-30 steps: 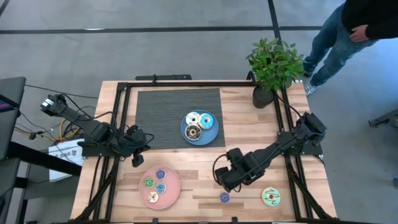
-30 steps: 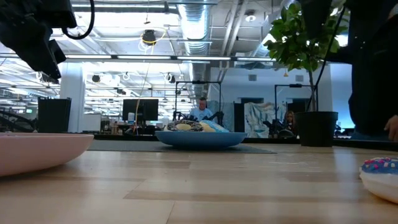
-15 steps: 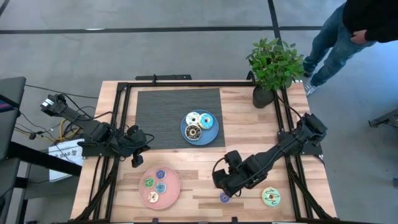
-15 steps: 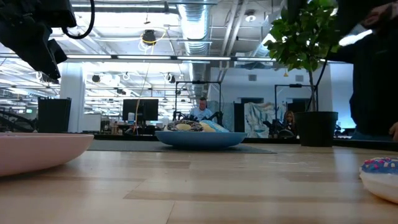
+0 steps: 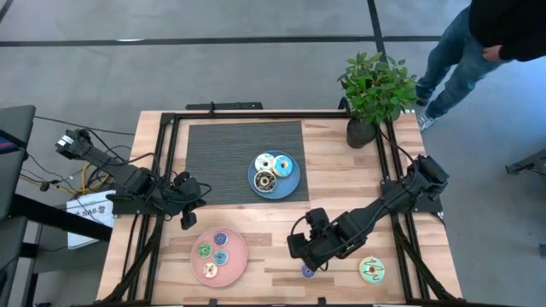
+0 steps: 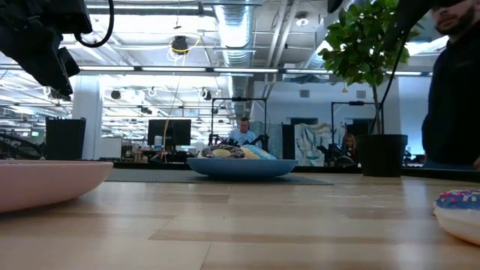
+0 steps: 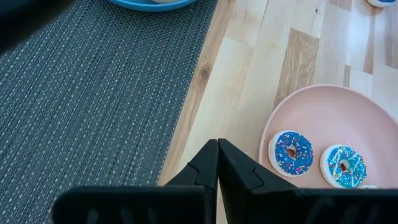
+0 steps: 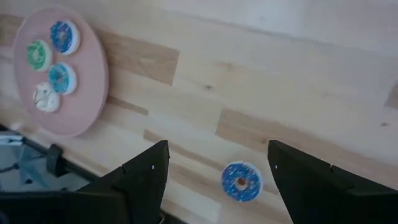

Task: Pick & Place donuts
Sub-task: Put the small dark blue donut on the pink plate

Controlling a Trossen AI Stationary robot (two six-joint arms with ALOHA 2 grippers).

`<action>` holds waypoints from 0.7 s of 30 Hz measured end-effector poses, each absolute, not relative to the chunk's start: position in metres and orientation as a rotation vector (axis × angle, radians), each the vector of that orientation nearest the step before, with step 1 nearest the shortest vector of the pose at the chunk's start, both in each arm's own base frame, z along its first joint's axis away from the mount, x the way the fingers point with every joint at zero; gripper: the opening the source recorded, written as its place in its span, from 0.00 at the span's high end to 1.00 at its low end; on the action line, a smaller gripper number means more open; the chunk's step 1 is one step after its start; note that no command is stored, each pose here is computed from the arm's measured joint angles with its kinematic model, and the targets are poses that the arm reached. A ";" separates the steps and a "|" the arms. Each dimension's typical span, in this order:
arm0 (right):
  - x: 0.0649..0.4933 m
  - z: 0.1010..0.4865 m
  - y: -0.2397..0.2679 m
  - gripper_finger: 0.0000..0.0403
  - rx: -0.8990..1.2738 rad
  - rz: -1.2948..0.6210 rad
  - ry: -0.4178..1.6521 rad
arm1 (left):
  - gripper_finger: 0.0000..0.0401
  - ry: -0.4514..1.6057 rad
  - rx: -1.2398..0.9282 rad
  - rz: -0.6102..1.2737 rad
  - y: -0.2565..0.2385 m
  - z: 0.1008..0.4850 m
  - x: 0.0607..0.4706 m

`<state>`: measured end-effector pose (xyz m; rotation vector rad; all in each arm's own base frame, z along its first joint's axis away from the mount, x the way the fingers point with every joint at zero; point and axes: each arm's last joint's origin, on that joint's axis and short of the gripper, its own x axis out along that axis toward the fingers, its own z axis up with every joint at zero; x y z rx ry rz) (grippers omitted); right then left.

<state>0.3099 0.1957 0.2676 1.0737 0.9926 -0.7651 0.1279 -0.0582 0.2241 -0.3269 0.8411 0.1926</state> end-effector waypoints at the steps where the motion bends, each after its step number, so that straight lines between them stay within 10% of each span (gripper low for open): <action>1: 0.311 0.268 0.196 0.34 1.083 -0.756 0.993 | 1.00 0.841 -0.327 0.193 -0.058 0.224 0.128; 21: 0.340 0.218 0.236 0.34 1.076 -0.783 1.202 | 1.00 0.825 -0.349 0.172 -0.060 0.226 0.130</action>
